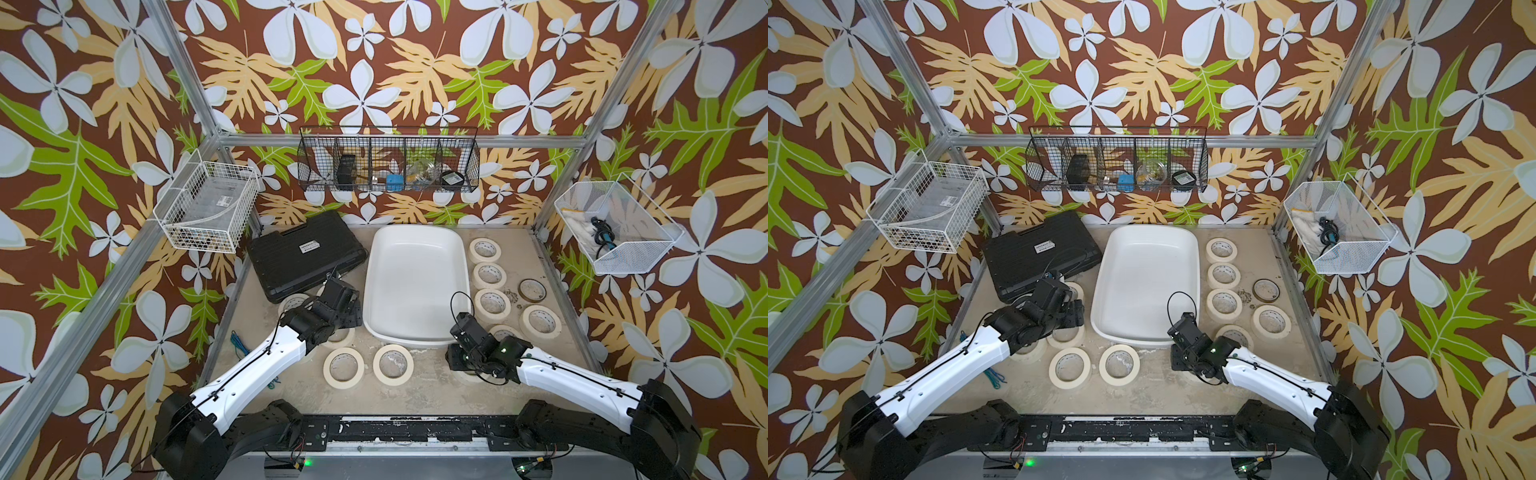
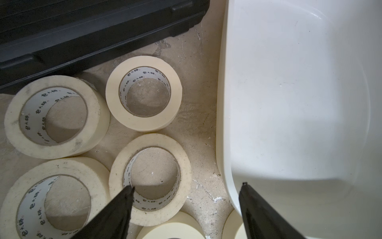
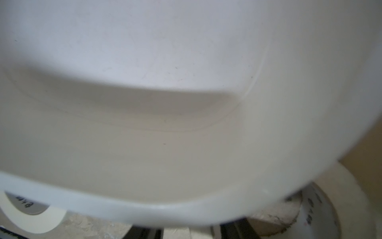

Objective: Take out the art tape in the storage box
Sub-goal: Place the art tape at the center of the board, then reset both arms

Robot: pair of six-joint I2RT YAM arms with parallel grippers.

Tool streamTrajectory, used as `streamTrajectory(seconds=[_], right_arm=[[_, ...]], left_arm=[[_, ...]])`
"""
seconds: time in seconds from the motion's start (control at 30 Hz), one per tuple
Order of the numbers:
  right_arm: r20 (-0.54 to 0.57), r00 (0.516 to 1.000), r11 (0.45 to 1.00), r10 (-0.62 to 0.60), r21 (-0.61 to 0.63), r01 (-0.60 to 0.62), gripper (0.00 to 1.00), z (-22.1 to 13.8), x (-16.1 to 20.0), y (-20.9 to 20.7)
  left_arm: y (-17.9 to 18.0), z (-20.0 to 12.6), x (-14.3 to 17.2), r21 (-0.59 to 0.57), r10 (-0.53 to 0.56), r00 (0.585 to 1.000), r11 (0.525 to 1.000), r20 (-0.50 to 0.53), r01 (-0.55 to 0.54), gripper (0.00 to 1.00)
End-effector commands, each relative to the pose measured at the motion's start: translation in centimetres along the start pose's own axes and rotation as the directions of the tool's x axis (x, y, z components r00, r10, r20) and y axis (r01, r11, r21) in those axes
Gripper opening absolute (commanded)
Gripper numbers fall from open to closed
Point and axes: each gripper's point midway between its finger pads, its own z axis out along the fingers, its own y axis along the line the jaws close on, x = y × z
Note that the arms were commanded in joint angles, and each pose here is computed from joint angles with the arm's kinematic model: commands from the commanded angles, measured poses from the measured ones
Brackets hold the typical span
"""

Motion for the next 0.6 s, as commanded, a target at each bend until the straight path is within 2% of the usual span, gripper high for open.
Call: streamTrajectory(seconds=[0.0, 0.1, 0.23, 0.3, 0.33, 0.47, 0.57], right_arm=[[-0.011, 0.999, 0.998, -0.035, -0.045, 0.035, 0.46, -1.7, -0.3, 1.0], [0.047, 0.998, 0.997, -0.048, -0.058, 0.051, 0.47, -4.1, -2.0, 1.6], [0.167, 0.984, 0.998, -0.065, -0.014, 0.068, 0.54, -7.0, -4.9, 1.2], [0.236, 0.97, 0.998, -0.059, 0.005, 0.06, 0.58, -8.3, -6.7, 0.6], [0.271, 0.961, 0.998, -0.06, 0.015, 0.058, 0.6, -8.8, -7.7, 0.3], [0.422, 0.906, 0.997, -0.04, 0.078, 0.008, 0.71, -11.1, -11.8, -1.8], [0.531, 0.847, 0.992, -0.032, 0.12, -0.037, 0.85, -12.3, -14.7, -3.9]], left_arm=[[0.1, -0.4, -1.2, -0.021, 0.021, 0.999, 1.0, 0.033, -0.02, 0.84], [0.0, -0.9, -2.6, -0.036, 0.029, 0.997, 0.999, 0.074, -0.026, 0.86], [0.2, -1.7, -4.7, -0.065, 0.042, 0.989, 0.997, 0.141, -0.033, 0.89], [0.4, -2.1, -5.7, -0.084, 0.044, 0.984, 0.996, 0.174, -0.029, 0.95], [0.7, -2.2, -6.1, -0.099, 0.044, 0.981, 0.995, 0.191, -0.025, 0.99], [2.5, -2.6, -7.8, -0.177, 0.044, 0.962, 0.984, 0.268, 0.004, 1.0], [4.2, -2.7, -8.8, -0.203, 0.021, 0.947, 0.978, 0.321, 0.047, 1.0]])
